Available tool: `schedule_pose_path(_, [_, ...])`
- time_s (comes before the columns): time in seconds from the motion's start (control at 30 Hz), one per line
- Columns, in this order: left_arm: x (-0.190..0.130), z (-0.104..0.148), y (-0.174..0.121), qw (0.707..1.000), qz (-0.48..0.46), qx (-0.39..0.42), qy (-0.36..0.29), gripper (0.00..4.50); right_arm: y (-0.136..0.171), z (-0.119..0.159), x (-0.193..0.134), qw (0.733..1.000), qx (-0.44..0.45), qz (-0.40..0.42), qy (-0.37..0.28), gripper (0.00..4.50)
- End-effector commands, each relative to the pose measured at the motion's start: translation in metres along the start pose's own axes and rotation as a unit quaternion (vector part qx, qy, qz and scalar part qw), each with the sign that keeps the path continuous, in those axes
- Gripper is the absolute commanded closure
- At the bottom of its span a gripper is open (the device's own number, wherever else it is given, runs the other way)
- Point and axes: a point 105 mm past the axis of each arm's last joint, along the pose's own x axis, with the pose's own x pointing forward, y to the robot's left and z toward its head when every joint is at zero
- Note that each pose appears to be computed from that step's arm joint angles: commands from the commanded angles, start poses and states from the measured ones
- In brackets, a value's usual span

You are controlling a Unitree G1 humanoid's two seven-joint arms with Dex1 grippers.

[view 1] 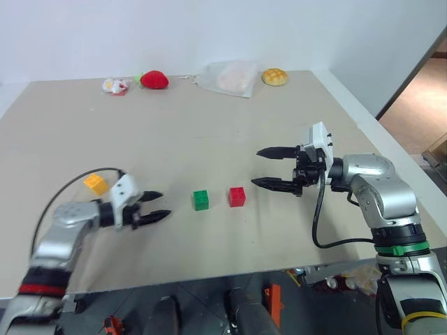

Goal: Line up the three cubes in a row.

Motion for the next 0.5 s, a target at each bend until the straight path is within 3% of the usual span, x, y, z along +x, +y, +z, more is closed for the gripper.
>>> schedule_pose_path(0.03, [-0.020,0.032,-0.011,0.998,0.033,-0.010,-0.051,1.46,-0.003,0.017,0.003,0.999,-0.033,0.006,-0.018,0.41])
schedule_pose_path(0.17, [-0.041,0.038,-0.019,0.986,0.122,-0.072,-0.094,1.46,0.001,0.029,0.024,0.997,-0.052,0.027,-0.043,0.41])
schedule_pose_path(0.33, [-0.062,0.019,-0.016,0.965,0.213,-0.118,-0.101,1.46,0.002,0.023,0.043,0.996,-0.062,0.052,-0.042,0.41])
schedule_pose_path(0.5, [-0.092,-0.016,-0.014,0.949,0.279,-0.132,-0.062,1.46,0.003,0.025,0.054,0.993,-0.068,0.075,-0.053,0.41])
